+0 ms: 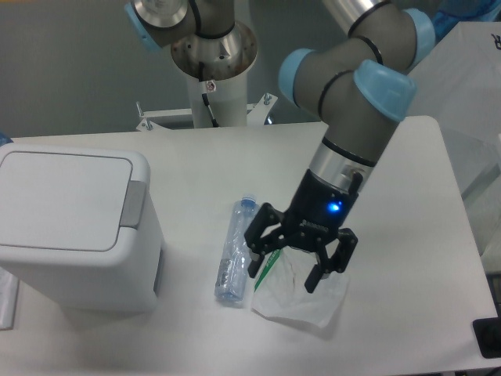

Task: Open the trash can
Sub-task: 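Move the gripper up and over toward the white trash can lid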

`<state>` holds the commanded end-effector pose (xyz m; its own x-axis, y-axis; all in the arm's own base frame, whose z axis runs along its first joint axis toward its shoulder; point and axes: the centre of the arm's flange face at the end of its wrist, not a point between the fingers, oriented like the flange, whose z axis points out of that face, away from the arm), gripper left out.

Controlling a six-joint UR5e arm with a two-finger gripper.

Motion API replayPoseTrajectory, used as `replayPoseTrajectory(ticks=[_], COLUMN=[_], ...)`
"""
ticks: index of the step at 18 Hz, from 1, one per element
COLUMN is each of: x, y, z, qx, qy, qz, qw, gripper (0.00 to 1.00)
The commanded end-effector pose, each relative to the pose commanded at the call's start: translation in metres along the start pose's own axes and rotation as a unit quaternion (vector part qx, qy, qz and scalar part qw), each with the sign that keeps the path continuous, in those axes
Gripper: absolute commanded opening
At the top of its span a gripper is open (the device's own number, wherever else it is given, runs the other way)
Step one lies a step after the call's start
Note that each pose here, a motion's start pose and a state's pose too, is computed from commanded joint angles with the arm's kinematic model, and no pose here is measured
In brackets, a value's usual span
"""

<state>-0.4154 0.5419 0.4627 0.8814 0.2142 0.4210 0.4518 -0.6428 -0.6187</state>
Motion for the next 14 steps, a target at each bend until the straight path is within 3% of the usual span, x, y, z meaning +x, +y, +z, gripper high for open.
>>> replayPoseTrajectory(ticks=[7,10,14], x=[0.06,0.061,0.062], y=[0.01,0.012,0.021], z=[-0.022,-0.019,-0.013], qx=[0.006,0.003,-0.003], qy=[0.008,0.01,0.021], qz=[-0.02,-0.069,-0.074], qw=[0.9998,0.9975,0.997], gripper=[1.0,1.0,1.0])
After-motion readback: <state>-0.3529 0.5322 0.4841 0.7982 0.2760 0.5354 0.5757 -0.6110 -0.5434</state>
